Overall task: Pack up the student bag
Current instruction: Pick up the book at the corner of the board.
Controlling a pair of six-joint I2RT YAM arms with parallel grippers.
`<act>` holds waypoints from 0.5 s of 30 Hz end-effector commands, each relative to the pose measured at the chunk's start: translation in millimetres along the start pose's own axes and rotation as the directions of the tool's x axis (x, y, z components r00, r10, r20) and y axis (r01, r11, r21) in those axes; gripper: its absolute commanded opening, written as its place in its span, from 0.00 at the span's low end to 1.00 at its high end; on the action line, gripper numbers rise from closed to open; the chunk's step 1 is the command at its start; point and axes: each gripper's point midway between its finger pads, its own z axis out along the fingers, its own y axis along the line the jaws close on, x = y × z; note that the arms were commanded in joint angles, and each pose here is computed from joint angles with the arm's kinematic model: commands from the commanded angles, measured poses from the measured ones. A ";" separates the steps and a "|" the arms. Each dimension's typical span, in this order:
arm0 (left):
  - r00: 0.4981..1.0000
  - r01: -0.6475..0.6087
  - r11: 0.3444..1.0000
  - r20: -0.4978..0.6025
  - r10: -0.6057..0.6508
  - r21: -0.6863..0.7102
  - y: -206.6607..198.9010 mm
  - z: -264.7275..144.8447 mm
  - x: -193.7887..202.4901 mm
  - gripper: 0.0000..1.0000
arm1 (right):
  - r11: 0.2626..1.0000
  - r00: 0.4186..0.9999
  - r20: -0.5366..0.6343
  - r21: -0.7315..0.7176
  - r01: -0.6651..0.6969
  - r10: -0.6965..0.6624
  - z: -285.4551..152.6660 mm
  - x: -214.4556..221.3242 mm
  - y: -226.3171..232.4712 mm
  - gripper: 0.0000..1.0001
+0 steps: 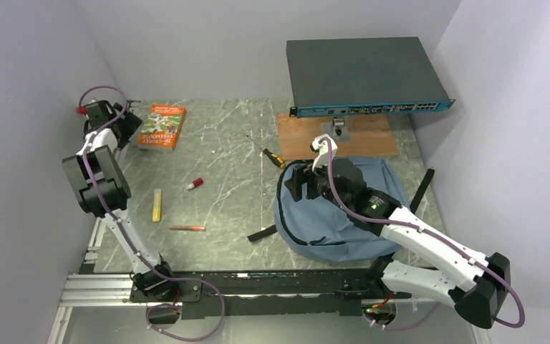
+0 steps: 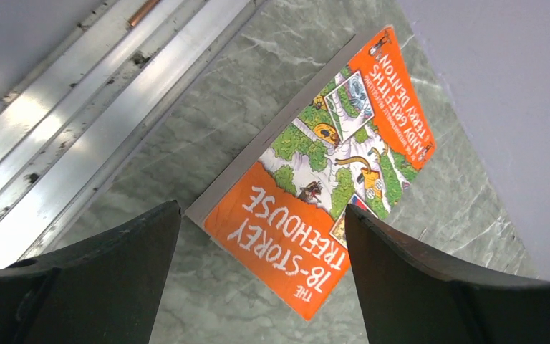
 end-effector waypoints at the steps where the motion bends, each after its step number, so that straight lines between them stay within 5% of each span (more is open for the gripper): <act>1: 0.998 0.001 0.998 -0.063 0.003 0.058 -12.3 20.1 10.3 0.87 | 1.000 0.996 0.090 0.002 -0.015 0.015 -1.7 -29.2 2.3 0.77; 6: 0.985 0.056 0.996 -0.170 -0.043 0.076 -17.2 31.7 37.4 0.72 | 0.999 0.995 0.094 -0.001 -0.037 0.037 -0.2 -31.4 4.0 0.77; 11: 0.975 0.026 0.999 -0.223 -0.019 0.030 -12.7 30.1 58.2 0.35 | 0.999 0.994 0.096 0.008 -0.050 0.049 -0.1 -35.3 3.7 0.76; 15: 0.955 0.021 0.999 -0.297 -0.007 0.045 -17.9 25.0 81.4 0.18 | 0.999 0.993 0.109 0.018 -0.045 0.043 -2.3 -43.5 3.2 0.76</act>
